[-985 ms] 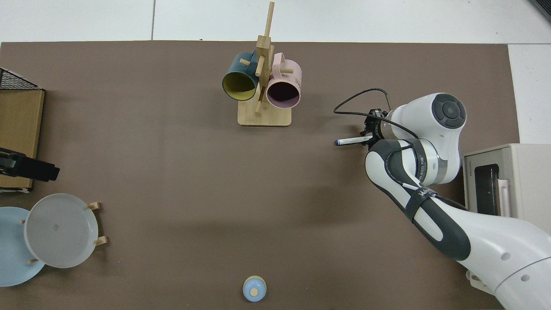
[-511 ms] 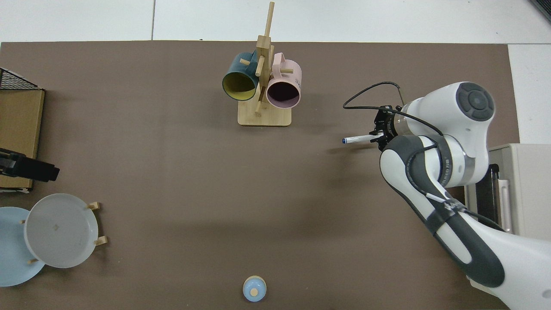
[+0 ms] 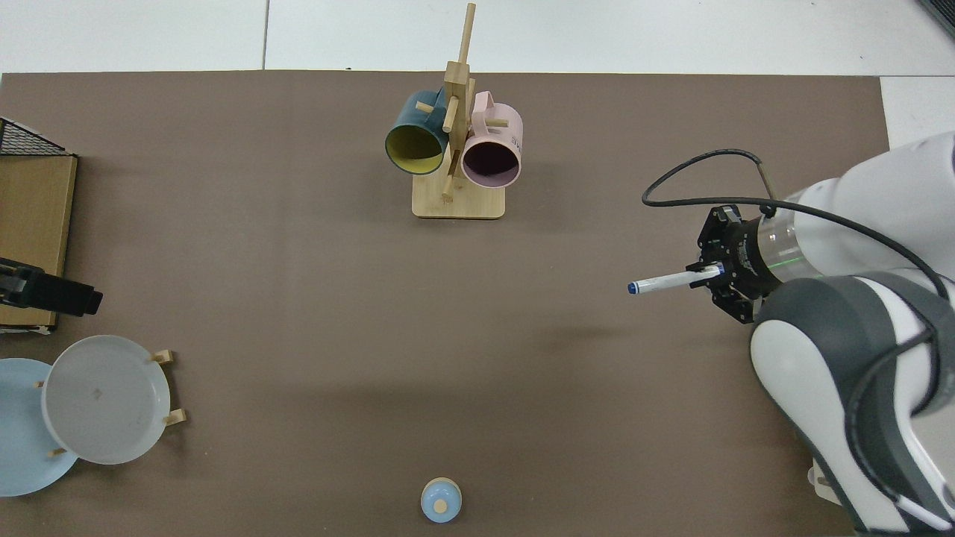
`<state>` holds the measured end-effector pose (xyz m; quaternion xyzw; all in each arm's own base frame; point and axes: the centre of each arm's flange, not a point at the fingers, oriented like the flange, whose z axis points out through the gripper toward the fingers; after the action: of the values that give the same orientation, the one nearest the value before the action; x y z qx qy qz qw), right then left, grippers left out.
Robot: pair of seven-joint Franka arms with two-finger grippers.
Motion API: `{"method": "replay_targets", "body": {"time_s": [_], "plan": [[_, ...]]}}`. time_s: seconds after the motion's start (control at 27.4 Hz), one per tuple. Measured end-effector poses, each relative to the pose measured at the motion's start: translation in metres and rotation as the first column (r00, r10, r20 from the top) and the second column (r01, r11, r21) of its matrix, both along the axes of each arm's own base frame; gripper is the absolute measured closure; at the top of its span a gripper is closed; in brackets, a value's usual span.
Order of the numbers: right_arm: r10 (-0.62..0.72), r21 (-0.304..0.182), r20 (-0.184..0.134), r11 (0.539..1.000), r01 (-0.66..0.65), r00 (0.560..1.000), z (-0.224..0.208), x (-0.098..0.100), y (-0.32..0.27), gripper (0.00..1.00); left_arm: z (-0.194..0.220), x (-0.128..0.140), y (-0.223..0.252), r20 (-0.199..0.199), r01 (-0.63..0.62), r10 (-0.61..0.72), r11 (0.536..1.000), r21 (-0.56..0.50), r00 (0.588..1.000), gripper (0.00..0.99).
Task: Put markers into pen holder
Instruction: 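Lift the marker with the right gripper while the left gripper approaches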
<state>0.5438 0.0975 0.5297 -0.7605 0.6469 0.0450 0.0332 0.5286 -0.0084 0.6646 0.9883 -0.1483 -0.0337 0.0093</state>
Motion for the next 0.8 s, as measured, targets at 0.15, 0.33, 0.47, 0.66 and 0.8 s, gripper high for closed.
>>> {"method": "replay_targets", "body": {"time_s": [0.15,0.33,0.47,0.66,0.8], "plan": [[0.015,-0.002,0.0,1.0,-0.015,1.0,0.028,-0.02,0.004,0.83,0.0,-0.001,-0.003,-0.002,0.006,-0.006,1.0,0.0,1.0,0.0],[-0.001,0.017,-0.001,1.0,0.001,1.0,0.049,-0.042,0.029,0.83,0.0,-0.001,-0.009,-0.002,0.017,-0.017,1.0,-0.001,1.0,0.0],[-0.023,0.017,-0.011,1.0,0.023,1.0,0.052,-0.058,0.079,0.83,0.0,-0.002,-0.023,-0.002,0.05,-0.05,0.999,-0.007,0.999,0.0],[-0.043,0.029,-0.017,0.999,0.044,0.999,0.058,-0.082,0.138,0.83,0.0,-0.005,-0.052,-0.005,0.172,-0.172,0.985,-0.022,0.985,0.004],[-0.081,0.063,0.004,0.995,0.081,0.997,0.065,-0.096,0.173,0.83,0.001,-0.008,-0.069,0.004,0.306,-0.306,0.95,-0.061,0.952,0.004]]}}
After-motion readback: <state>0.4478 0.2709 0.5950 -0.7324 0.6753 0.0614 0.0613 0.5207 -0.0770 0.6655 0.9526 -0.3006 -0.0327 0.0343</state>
